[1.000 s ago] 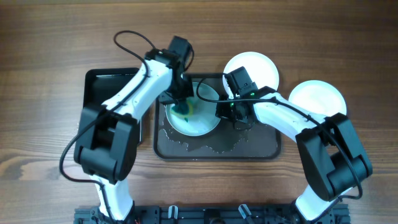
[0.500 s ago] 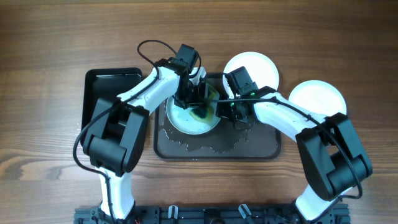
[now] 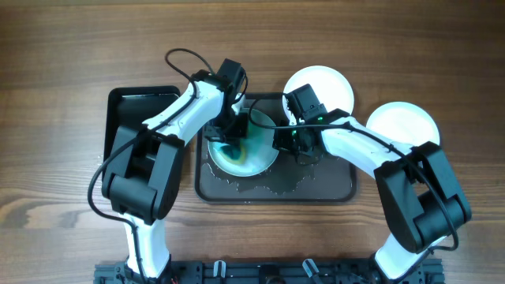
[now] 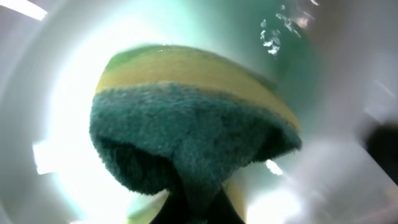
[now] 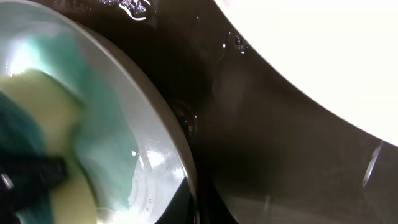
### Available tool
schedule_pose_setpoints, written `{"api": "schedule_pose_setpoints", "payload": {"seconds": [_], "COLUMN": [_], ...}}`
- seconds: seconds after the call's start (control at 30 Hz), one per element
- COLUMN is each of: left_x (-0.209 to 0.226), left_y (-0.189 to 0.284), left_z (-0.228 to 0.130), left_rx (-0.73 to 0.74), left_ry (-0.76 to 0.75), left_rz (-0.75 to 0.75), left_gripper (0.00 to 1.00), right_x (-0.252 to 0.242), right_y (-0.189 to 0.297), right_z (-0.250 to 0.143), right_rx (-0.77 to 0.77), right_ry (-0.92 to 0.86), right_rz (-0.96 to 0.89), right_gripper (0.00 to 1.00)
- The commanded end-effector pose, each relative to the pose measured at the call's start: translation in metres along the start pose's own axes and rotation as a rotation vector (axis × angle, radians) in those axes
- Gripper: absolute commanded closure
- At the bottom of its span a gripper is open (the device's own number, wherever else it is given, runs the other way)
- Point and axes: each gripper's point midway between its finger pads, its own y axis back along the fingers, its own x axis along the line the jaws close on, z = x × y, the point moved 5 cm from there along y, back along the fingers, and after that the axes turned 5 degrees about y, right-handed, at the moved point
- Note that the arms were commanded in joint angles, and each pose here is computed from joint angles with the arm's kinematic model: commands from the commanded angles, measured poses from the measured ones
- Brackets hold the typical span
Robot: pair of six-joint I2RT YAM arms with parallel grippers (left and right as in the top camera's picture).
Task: Clean dirty plates on tray and stack at the side
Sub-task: 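Scrub the held plate with the sponge in the left gripper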
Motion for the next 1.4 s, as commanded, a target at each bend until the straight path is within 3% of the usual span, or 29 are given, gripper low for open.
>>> {"api": "schedule_pose_setpoints", "payload": {"seconds": [0.0,0.13,0.17,0.23,0.33,0.4,0.53,0.6,0.67,0.77,0.83,0.97,1.0,1.03,1.13,1.27,1.37], "left_x": [-0.04,-0.038,-0.029,0.016,0.053,0.064,0.062,0.051,0.03,-0.028,-0.045,-0.056,-0.057,-0.053,-0.016,0.052,0.077], "left_y": [-0.012,-0.014,-0.016,-0.012,0.005,0.01,0.004,-0.005,-0.014,-0.016,-0.012,-0.009,-0.007,-0.007,-0.01,-0.005,0.001], "left_z": [-0.018,0.005,0.014,0.042,0.05,0.045,0.024,0.012,0.001,-0.015,-0.011,0.015,0.024,0.036,0.05,0.041,0.028], "left_rx": [0.112,0.001,-0.05,-0.267,-0.426,-0.445,-0.322,-0.198,-0.068,0.111,0.108,-0.025,-0.073,-0.129,-0.221,-0.258,-0.234], "left_ry": [-0.174,-0.128,-0.058,0.183,0.336,0.378,0.381,0.335,0.244,0.023,-0.013,-0.06,-0.051,-0.006,0.19,0.411,0.433], "left_rz": [-0.318,-0.267,-0.181,0.178,0.461,0.55,0.537,0.443,0.27,-0.195,-0.332,-0.393,-0.395,-0.363,-0.146,0.229,0.387], "left_gripper": [0.96,0.96,0.96,0.96,0.96,0.96,0.96,0.96,0.96,0.96,0.95,0.88,0.89,0.96,0.96,0.96,0.96], "right_x": [-0.001,-0.001,-0.001,-0.002,-0.002,-0.002,-0.002,-0.002,-0.002,-0.002,-0.002,-0.002,-0.002,-0.002,-0.002,-0.002,-0.002], "right_y": [-0.001,-0.001,-0.002,-0.002,-0.002,-0.002,-0.002,-0.002,-0.002,-0.002,-0.002,-0.001,-0.001,-0.001,-0.001,-0.001,-0.001], "right_z": [0.005,0.005,0.005,0.004,0.004,0.004,0.004,0.004,0.004,0.004,0.004,0.004,0.004,0.004,0.004,0.004,0.004], "right_rx": [-0.001,0.0,0.0,0.002,0.003,0.003,0.003,0.003,0.003,0.002,0.003,0.005,0.005,0.005,0.005,0.006,0.005], "right_ry": [-0.009,-0.01,-0.01,-0.011,-0.011,-0.011,-0.011,-0.011,-0.011,-0.011,-0.011,-0.012,-0.012,-0.012,-0.012,-0.011,-0.008], "right_rz": [0.005,0.004,0.004,0.002,0.002,0.002,0.002,0.002,0.002,0.003,0.002,0.001,0.001,0.001,0.0,0.0,0.001], "right_gripper": [0.96,0.96,0.96,0.96,0.96,0.96,0.96,0.96,0.96,0.96,0.96,0.96,0.96,0.96,0.96,0.96,0.96]}}
